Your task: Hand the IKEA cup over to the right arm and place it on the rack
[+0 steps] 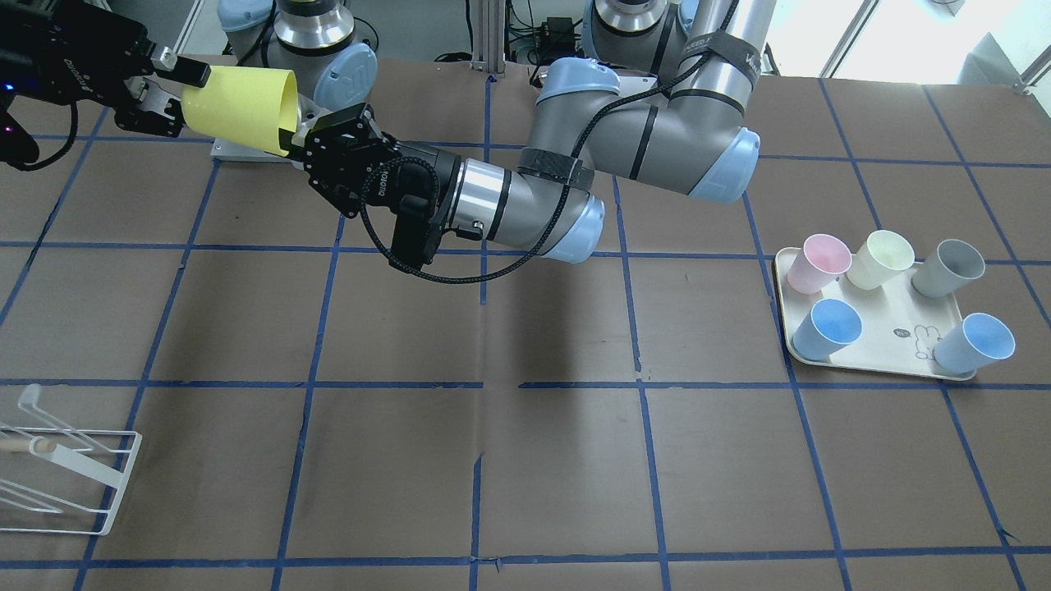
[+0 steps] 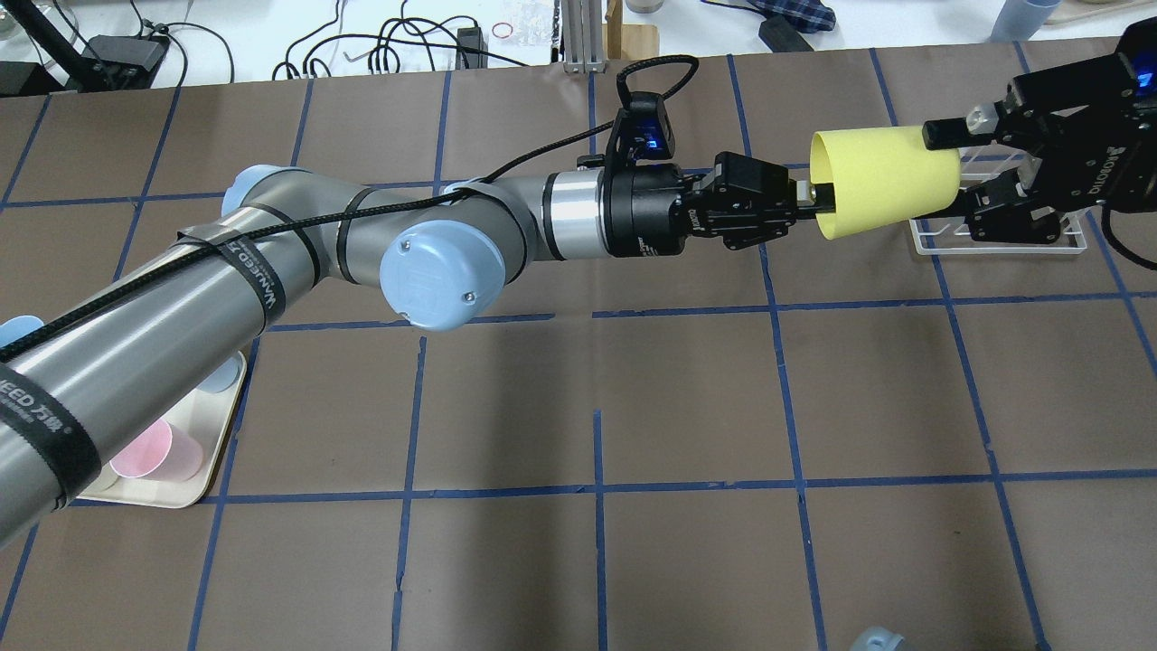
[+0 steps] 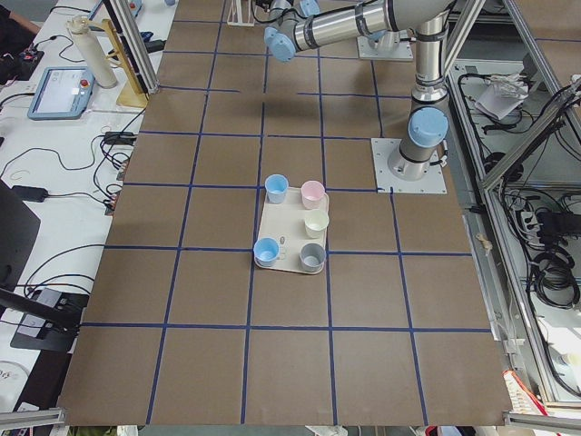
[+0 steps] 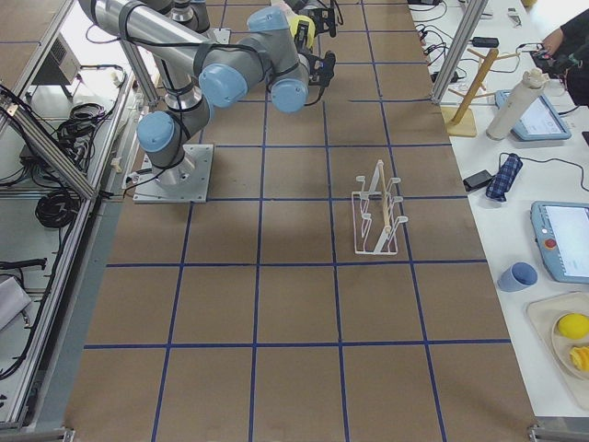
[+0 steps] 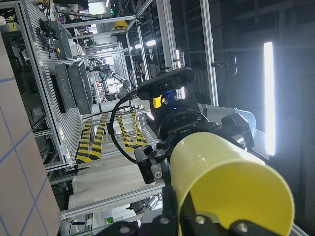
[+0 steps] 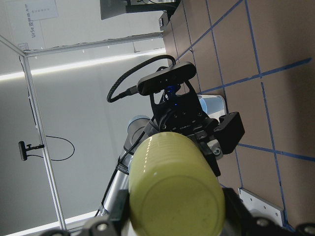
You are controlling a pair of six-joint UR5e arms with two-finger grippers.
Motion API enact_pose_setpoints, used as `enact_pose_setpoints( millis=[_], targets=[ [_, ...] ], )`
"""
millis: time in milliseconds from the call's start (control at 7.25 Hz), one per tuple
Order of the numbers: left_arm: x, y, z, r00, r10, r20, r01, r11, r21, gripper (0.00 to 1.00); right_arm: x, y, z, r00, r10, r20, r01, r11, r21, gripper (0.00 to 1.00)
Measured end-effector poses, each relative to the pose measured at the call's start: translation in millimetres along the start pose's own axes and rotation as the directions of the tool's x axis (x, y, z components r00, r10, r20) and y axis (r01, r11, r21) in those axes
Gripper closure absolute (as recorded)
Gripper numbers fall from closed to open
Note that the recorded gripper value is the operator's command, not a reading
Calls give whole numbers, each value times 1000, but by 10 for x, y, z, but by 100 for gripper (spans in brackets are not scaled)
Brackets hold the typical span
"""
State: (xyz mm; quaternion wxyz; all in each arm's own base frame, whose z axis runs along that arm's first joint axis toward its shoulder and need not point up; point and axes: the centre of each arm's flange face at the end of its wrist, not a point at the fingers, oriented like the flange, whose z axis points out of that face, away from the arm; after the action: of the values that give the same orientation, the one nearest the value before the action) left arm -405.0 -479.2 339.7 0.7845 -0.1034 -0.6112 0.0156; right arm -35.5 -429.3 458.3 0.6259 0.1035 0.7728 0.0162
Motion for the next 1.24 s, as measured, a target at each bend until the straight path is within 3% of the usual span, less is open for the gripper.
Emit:
enact_pose_setpoints(
  millis=[138,414,552,828,1103,1241],
  targets=[
    [-1,0,-1,1000,0,0,0,1000,0,39,-4,-1,-2,1000,0,0,0,1000,1,51],
    [26,0,-9,1000,1,2,-1,1000,0,30,-25,-8,-13,1000,-1,-4,1,1000,2,51],
    [83,-15,-57,1000,-1,5,1,1000,4,18,-49,-20,-26,1000,0,-10,0,1000,7,51],
    [183,-131,-341,999,-28,30,27,999,38,12,-94,-111,-85,999,8,-49,-7,999,39,51],
    [220,-256,-762,989,-78,123,74,997,38,8,-130,-211,-156,995,28,-100,-20,997,80,52],
    [233,-310,-1071,973,-100,206,96,995,29,5,-138,-237,-181,992,17,-129,-6,996,85,53]
  ],
)
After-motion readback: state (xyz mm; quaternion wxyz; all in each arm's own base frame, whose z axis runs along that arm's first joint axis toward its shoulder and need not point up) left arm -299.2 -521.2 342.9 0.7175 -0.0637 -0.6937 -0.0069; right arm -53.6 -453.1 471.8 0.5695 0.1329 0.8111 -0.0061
